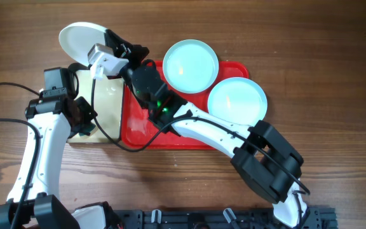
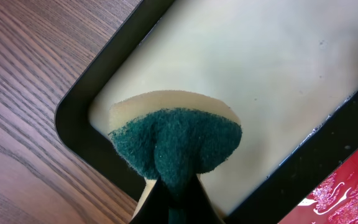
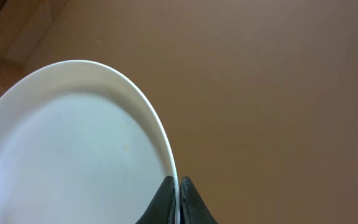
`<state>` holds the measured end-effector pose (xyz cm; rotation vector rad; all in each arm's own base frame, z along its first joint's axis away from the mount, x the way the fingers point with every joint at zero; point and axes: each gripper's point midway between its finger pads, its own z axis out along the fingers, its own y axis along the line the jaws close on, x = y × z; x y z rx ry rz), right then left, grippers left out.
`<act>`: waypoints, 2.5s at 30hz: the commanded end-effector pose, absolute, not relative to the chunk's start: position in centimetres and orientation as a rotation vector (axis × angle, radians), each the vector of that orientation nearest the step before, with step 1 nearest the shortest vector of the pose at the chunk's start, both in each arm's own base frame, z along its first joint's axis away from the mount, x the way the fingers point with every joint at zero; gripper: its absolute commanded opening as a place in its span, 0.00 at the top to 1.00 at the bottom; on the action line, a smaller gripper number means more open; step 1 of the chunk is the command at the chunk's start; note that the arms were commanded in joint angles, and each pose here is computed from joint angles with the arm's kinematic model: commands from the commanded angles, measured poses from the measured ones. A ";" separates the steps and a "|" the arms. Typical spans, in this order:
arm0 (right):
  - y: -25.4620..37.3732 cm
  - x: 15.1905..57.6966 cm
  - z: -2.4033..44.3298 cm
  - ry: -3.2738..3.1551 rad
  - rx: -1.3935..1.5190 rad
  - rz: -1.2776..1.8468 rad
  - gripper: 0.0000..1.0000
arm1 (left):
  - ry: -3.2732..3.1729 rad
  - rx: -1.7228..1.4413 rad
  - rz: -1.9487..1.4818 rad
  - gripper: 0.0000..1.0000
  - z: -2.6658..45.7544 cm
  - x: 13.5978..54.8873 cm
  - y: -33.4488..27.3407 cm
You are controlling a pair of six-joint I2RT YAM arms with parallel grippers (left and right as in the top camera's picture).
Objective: Clean dirty plates on tray and stack at the side
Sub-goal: 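Lift the white plate with the right gripper and tilt it upright, then carry the white plate right and set it on the table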
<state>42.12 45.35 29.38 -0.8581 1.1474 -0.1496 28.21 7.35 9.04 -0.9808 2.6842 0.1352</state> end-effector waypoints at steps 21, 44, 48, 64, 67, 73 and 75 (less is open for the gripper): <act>41.7 40.8 24.2 1.878 -0.617 0.643 0.96 | 2.688 -0.960 0.124 0.96 9.2 28.1 7.2; 7.6 45.7 22.8 2.332 0.038 0.931 0.96 | 2.692 -0.938 -0.039 0.96 9.2 29.0 5.4; 2.8 46.5 21.9 2.342 0.178 0.789 0.96 | 2.687 -0.863 -0.171 0.96 9.6 30.3 3.2; -9.5 45.0 16.6 2.455 0.606 0.075 0.96 | 2.638 -0.613 -0.026 0.96 10.4 32.6 0.7; -9.5 44.8 15.1 2.498 0.621 0.074 0.96 | 2.637 -0.613 -0.026 0.96 10.4 32.6 0.7; -10.5 44.9 13.0 2.524 0.681 0.070 0.96 | 2.642 -0.614 -0.025 0.96 10.4 32.5 0.7; -11.2 45.1 12.3 2.521 0.698 0.065 0.96 | 2.642 -0.614 -0.025 0.96 10.4 32.5 0.7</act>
